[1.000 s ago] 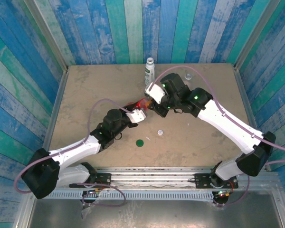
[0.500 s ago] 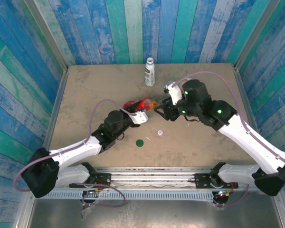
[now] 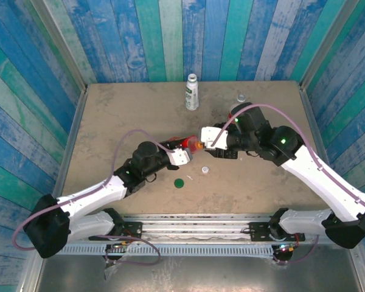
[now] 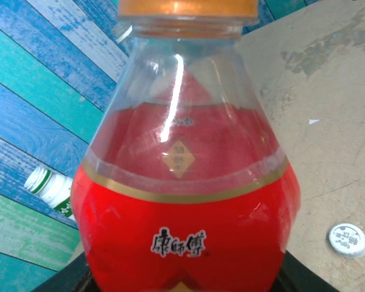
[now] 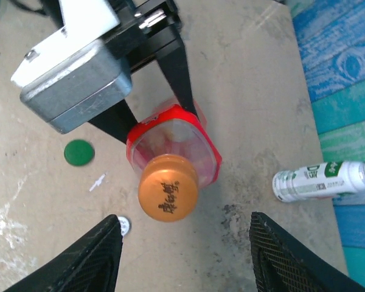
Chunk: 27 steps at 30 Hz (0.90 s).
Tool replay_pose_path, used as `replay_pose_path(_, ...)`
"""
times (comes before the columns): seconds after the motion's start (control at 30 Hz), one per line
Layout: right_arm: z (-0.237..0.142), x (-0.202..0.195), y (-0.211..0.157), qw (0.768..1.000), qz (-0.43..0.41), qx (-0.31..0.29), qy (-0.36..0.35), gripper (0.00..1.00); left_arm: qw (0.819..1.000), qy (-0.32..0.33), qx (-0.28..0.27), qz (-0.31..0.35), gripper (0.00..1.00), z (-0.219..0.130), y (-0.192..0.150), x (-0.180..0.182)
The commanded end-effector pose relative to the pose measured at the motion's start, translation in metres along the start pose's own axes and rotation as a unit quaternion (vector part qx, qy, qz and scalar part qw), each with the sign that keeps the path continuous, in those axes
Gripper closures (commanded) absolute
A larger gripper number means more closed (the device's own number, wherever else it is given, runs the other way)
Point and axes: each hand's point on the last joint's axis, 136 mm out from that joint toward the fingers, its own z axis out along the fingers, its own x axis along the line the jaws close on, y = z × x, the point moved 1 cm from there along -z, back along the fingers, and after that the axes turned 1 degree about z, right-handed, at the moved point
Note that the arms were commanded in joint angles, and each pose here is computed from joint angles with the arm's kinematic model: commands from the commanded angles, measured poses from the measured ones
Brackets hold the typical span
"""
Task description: Screw on the bottle caps
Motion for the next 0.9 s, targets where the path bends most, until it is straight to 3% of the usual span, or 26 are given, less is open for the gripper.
replay_pose_path(0.0, -0.003, 0.007, 0.001, 0.998, -0.059, 0.008, 0.016, 0.44, 1.0, -0.005, -0.019, -0.005, 0.54, -0.001, 0.015, 0.007)
replay_pose_path(0.37, 0.019, 0.011, 0.003, 0.996, -0.075, 0.011, 0.054, 0.53, 1.0, -0.008, -0.015, -0.006, 0.54, 0.0, 0.015, 0.007)
replay_pose_path(0.63, 0.026, 0.009, 0.0, 0.996, -0.064, 0.023, 0.054, 0.78, 1.0, -0.009, -0.009, -0.005, 0.54, 0.003, 0.012, 0.006)
replay_pose_path(0.87, 0.028, 0.008, 0.008, 0.998, 0.028, -0.003, 0.06, 0.84, 0.999, 0.046, -0.005, -0.013, 0.53, 0.006, 0.011, 0.025)
